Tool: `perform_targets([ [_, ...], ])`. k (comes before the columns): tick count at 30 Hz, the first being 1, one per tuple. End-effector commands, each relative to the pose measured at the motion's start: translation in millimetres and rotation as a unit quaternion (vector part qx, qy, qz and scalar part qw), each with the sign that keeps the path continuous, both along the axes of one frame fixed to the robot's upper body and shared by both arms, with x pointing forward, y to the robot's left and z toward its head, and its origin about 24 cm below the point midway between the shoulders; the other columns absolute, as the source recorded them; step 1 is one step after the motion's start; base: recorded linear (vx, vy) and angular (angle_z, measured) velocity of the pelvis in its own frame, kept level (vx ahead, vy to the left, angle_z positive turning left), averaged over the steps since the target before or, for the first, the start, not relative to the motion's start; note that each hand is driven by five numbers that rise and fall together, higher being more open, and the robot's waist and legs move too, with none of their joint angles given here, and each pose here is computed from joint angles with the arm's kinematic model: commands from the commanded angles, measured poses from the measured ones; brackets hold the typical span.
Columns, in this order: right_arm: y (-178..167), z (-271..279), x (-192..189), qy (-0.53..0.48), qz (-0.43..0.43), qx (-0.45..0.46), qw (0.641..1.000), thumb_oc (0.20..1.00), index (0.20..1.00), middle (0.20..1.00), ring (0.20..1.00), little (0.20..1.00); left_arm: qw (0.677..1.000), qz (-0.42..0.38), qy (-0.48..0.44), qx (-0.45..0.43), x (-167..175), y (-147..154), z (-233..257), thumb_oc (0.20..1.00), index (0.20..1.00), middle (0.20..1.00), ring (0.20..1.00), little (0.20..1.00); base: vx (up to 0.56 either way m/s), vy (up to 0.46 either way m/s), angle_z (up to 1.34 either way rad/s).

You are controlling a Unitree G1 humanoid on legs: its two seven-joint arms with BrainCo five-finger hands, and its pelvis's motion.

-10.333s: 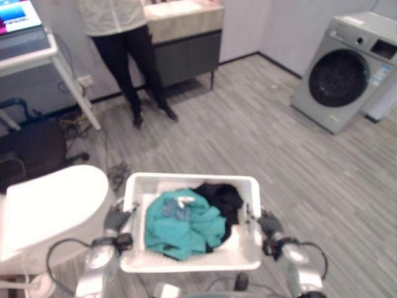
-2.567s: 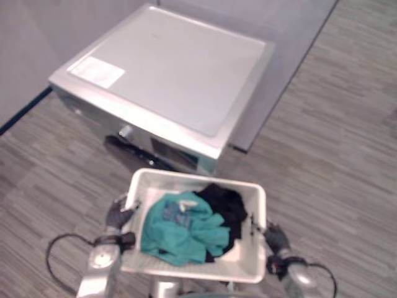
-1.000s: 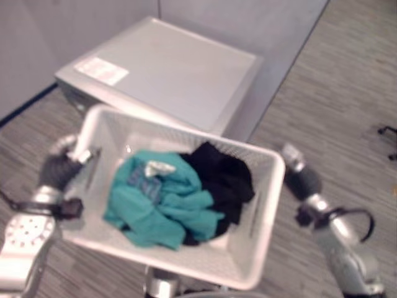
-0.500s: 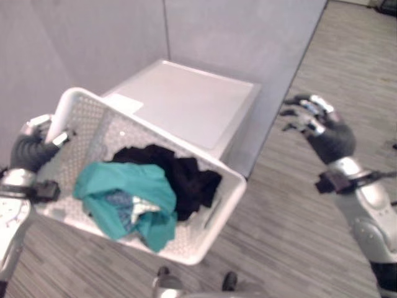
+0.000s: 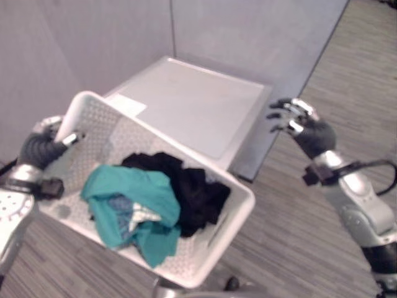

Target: Grab the laundry basket,head to the washer,open it,put in the laundry and shut it.

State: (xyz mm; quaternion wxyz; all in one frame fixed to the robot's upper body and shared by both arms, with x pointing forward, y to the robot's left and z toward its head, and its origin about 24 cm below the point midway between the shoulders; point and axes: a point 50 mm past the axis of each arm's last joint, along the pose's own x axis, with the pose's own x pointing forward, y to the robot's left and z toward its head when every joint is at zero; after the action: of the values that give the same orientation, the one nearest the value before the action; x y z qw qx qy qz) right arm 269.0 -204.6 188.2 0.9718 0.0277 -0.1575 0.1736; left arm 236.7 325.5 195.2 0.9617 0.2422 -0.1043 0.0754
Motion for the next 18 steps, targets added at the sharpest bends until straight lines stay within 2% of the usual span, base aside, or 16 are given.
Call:
perform_targets([
  [1,15.5,22.6,-0.7,-0.059,0.033,-0.008,0.998,0.200,0.200,0.200,0.200,0.200,0.977,0.071,-0.197,0.027,-4.3,23.8,90.3,0.200,0.200,0.200,0.200,0.200,0.03,-0.013,0.05],
  [4,17.6,21.6,-0.1,-0.056,0.037,-0.008,0.998,0.200,0.200,0.200,0.200,0.200,0.974,0.090,-0.204,0.037,-5.9,32.2,98.9,0.200,0.200,0.200,0.200,0.200,0.00,0.000,0.00],
  [6,23.8,17.8,0.6,-0.050,0.048,-0.007,0.998,0.200,0.200,0.200,0.200,0.200,0.966,0.134,-0.214,0.053,-12.0,53.1,117.0,0.200,0.200,0.200,0.200,0.200,0.02,-0.014,0.00],
  [10,29.0,10.1,0.8,-0.035,0.060,-0.009,0.998,0.200,0.200,0.200,0.200,0.200,0.959,0.156,-0.226,0.065,-18.2,63.8,134.8,0.200,0.200,0.200,0.200,0.200,0.02,-0.006,0.00],
  [14,32.0,8.6,6.3,-0.036,0.058,-0.018,0.998,0.200,0.200,0.200,0.200,0.200,0.960,0.152,-0.223,0.070,-10.0,64.0,144.5,0.200,0.200,0.200,0.200,0.200,0.03,0.008,0.07],
  [18,39.9,10.9,16.5,-0.042,0.059,-0.029,0.997,0.200,0.200,0.200,0.200,0.200,0.971,0.118,-0.198,0.061,16.2,51.2,143.7,0.200,0.200,0.200,0.200,0.200,0.01,0.009,0.10],
])
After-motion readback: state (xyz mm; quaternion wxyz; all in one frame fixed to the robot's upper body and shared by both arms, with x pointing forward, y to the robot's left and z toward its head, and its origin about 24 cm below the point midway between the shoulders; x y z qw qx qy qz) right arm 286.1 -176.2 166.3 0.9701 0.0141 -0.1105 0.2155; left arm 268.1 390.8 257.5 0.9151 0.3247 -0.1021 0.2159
